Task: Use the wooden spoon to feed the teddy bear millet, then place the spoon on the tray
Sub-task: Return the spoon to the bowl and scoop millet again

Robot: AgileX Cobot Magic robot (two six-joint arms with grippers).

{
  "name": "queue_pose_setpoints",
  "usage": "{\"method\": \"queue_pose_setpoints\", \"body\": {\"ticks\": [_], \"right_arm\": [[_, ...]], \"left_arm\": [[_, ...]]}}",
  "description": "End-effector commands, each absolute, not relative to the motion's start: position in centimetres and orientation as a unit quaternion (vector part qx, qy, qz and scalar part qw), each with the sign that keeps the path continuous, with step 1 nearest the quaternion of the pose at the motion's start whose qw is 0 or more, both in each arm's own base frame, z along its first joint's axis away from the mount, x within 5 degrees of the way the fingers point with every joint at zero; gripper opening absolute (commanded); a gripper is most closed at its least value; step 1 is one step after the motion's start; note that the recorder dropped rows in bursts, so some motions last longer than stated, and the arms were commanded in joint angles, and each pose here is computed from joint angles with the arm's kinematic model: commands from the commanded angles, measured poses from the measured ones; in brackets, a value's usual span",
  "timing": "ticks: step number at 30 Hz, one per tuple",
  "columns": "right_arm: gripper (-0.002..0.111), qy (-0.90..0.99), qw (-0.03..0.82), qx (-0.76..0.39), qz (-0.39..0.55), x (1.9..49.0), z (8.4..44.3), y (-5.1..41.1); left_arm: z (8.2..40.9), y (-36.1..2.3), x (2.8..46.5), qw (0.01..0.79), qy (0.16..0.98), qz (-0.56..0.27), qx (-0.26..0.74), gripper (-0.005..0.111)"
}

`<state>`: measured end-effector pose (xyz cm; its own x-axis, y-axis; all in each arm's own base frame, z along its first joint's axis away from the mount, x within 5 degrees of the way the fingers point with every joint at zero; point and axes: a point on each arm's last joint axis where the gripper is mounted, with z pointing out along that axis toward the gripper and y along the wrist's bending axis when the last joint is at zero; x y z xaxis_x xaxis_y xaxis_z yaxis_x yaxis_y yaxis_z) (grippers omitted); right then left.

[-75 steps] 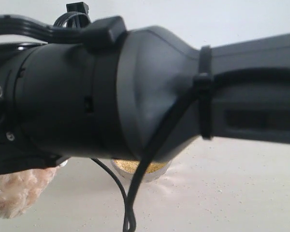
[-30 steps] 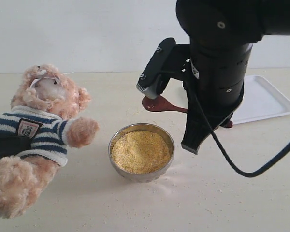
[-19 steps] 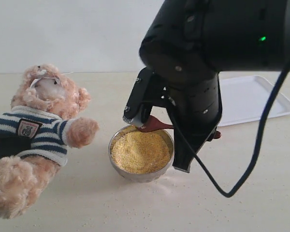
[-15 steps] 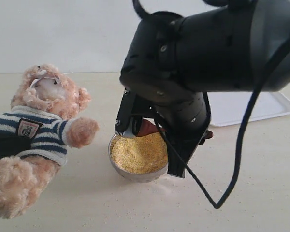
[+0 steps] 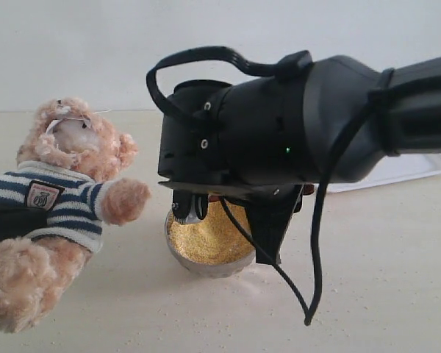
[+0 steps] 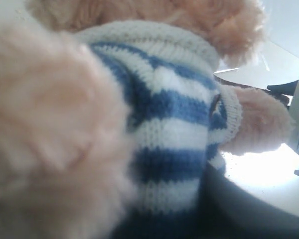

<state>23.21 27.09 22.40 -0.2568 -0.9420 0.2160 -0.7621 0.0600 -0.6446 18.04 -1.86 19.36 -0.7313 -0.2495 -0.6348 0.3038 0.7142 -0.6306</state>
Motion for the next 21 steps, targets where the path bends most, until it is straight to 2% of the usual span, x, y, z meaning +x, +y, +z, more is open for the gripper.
{"method": "queue_pose_setpoints", "body": {"ticks": [1, 4, 10, 16, 21], "right_arm": [[0.0, 0.696, 0.11, -0.605, -0.371, 22.9, 20.8, 26.0], [0.0, 0.691, 0.088, -0.608, -0.381, 22.3, 19.5, 25.1], [0.0, 0.697, 0.085, -0.609, -0.37, 21.7, 19.3, 25.5], [0.0, 0.729, 0.069, -0.6, -0.322, 20.7, 19.2, 26.2], [0.0, 0.752, 0.089, -0.587, -0.285, 20.9, 20.2, 27.3]], "left_arm": [[19.7, -1.9, 18.0, 0.373, 0.844, -0.386, 0.015, 0.005], [19.7, -1.9, 18.0, 0.373, 0.844, -0.386, 0.015, 0.005], [19.7, -1.9, 18.0, 0.373, 0.844, -0.386, 0.015, 0.005], [19.7, -1.9, 18.0, 0.373, 0.844, -0.386, 0.015, 0.005], [19.7, -1.9, 18.0, 0.373, 0.844, -0.386, 0.015, 0.005]]}}
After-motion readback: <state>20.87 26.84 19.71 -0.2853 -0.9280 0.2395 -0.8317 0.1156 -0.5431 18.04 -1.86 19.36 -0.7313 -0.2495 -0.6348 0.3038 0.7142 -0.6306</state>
